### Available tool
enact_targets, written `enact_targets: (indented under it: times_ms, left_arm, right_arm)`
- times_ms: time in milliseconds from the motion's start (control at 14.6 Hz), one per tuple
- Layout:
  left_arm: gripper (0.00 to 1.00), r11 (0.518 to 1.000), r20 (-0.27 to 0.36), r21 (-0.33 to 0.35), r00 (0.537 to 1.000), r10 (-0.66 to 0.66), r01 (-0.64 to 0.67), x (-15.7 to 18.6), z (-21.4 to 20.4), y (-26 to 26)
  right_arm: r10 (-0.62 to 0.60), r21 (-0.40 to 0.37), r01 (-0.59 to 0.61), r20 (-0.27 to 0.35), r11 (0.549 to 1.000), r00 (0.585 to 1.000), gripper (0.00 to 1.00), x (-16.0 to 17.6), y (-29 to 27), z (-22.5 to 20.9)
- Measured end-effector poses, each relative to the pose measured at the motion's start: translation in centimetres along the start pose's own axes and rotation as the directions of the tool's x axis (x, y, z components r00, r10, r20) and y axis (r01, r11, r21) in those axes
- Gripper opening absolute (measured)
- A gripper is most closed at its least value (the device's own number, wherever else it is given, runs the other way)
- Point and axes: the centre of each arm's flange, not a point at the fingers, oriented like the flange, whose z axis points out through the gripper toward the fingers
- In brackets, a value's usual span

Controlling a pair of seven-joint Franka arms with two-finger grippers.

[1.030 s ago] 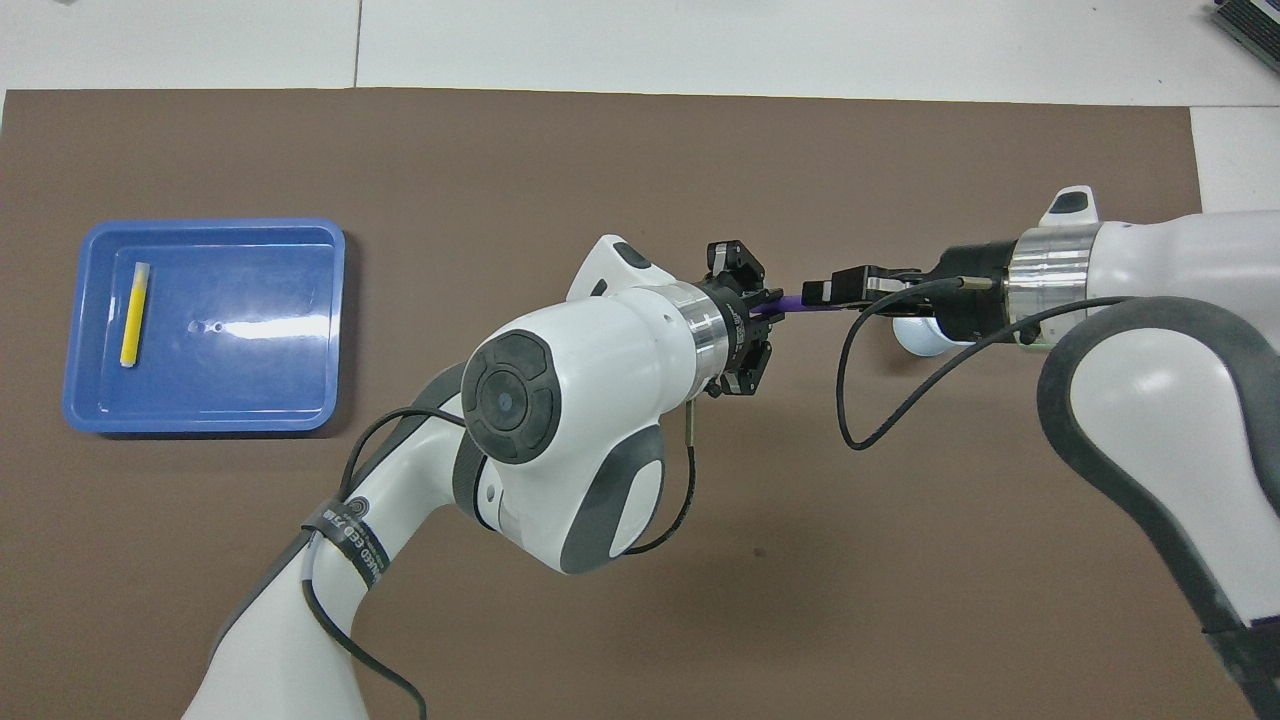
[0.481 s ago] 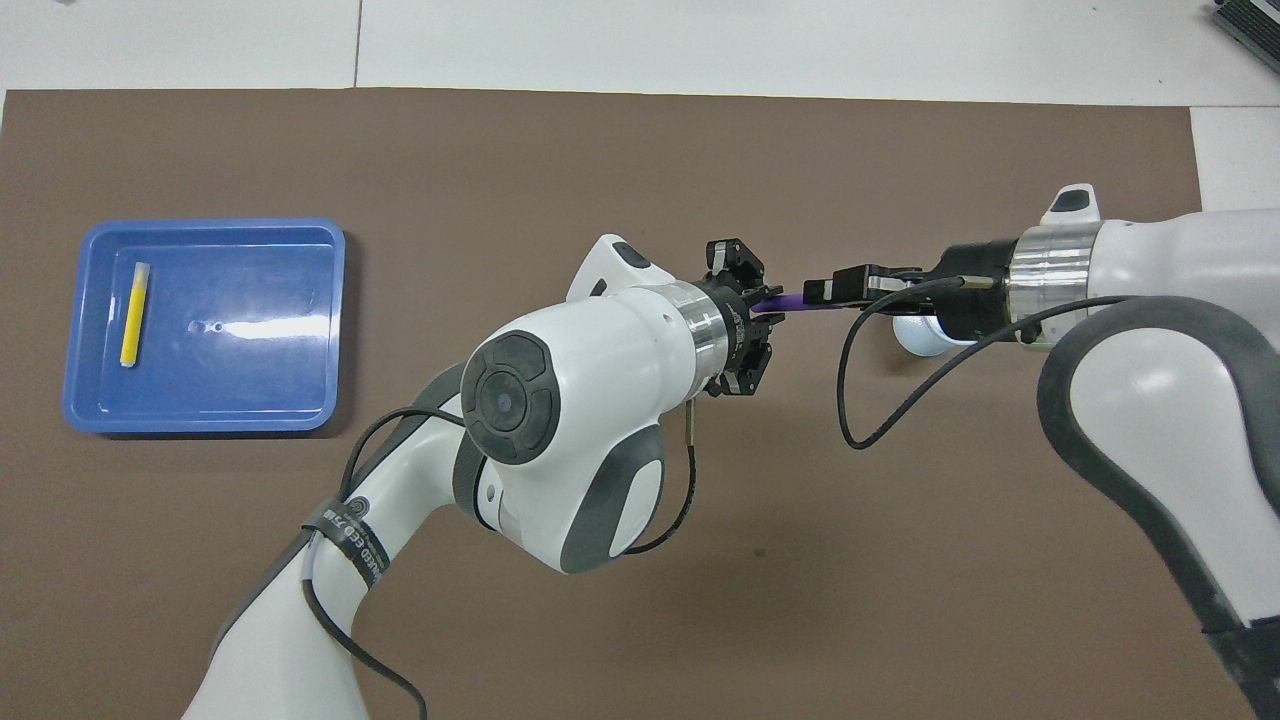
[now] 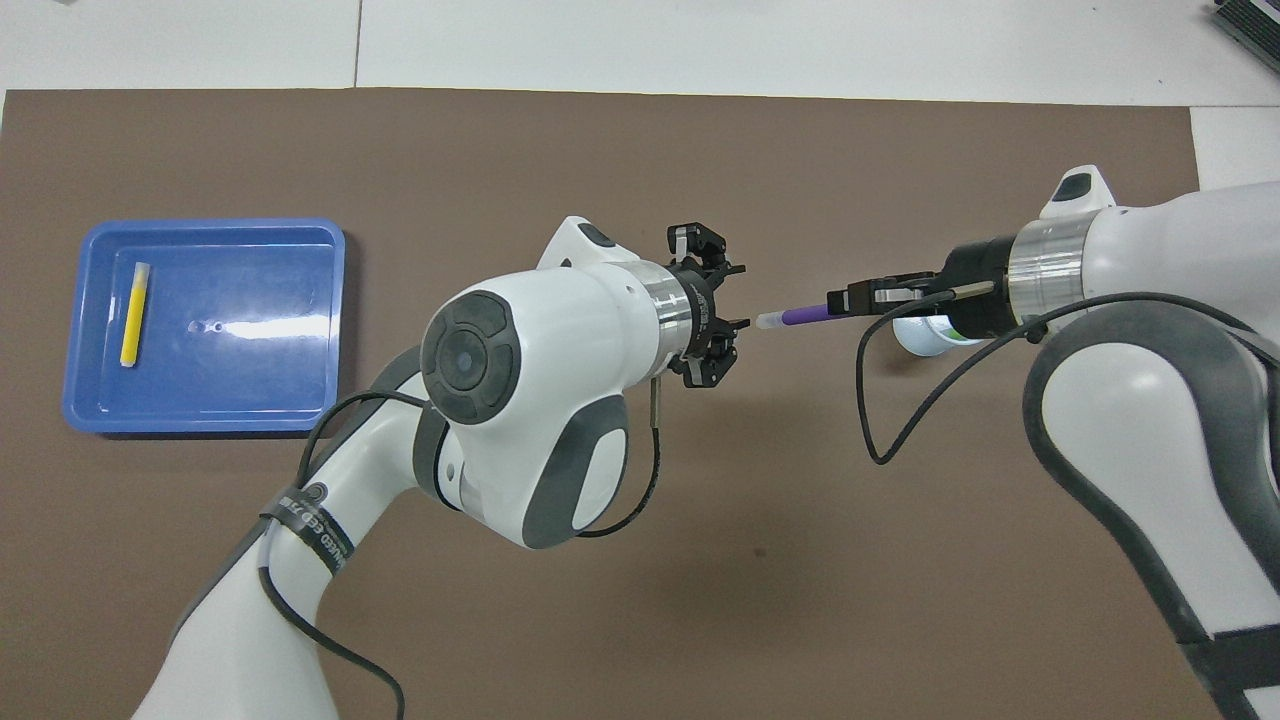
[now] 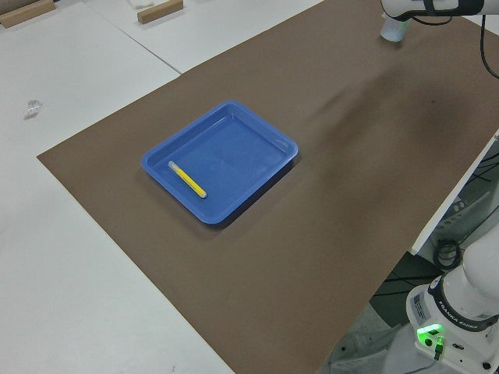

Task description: Transfer and insert pens with both arms

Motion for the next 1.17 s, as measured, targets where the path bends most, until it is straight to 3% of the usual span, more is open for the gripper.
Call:
enact_targets:
  times_ms: [343, 481, 893, 1167]
  left_arm:
    - [0.52, 0.995, -0.048, 0.078, 0.997, 0.068, -0.064, 2.9, -2.6, 1.8]
    - [0.51, 0.984, -0.068, 0.130, 0.989, 0.128, -0.119, 5.1, -3.5, 2.7]
    - [0.53, 0.895, -0.126, 0.239, 0.902, 0.414, -0.377, 14.2, -8.6, 7.1]
    - [0.56, 0.792, -0.100, 0.279, 0.804, 0.586, -0.543, 19.1, -11.3, 9.0]
  right_arm:
    - [-0.108, -0.266, 0.121, 0.064, 0.956, 0.992, 0.19, 0.2, 3.1, -1.6]
    - [-0.140, -0.330, 0.163, 0.092, 0.930, 0.986, 0.19, 0.3, 4.8, -1.8]
    - [-0.147, -0.403, 0.190, 0.135, 0.895, 0.980, 0.19, 0.6, 11.8, -2.5]
    - [-0.143, -0.403, 0.187, 0.137, 0.896, 0.980, 0.19, 0.8, 13.0, -0.8]
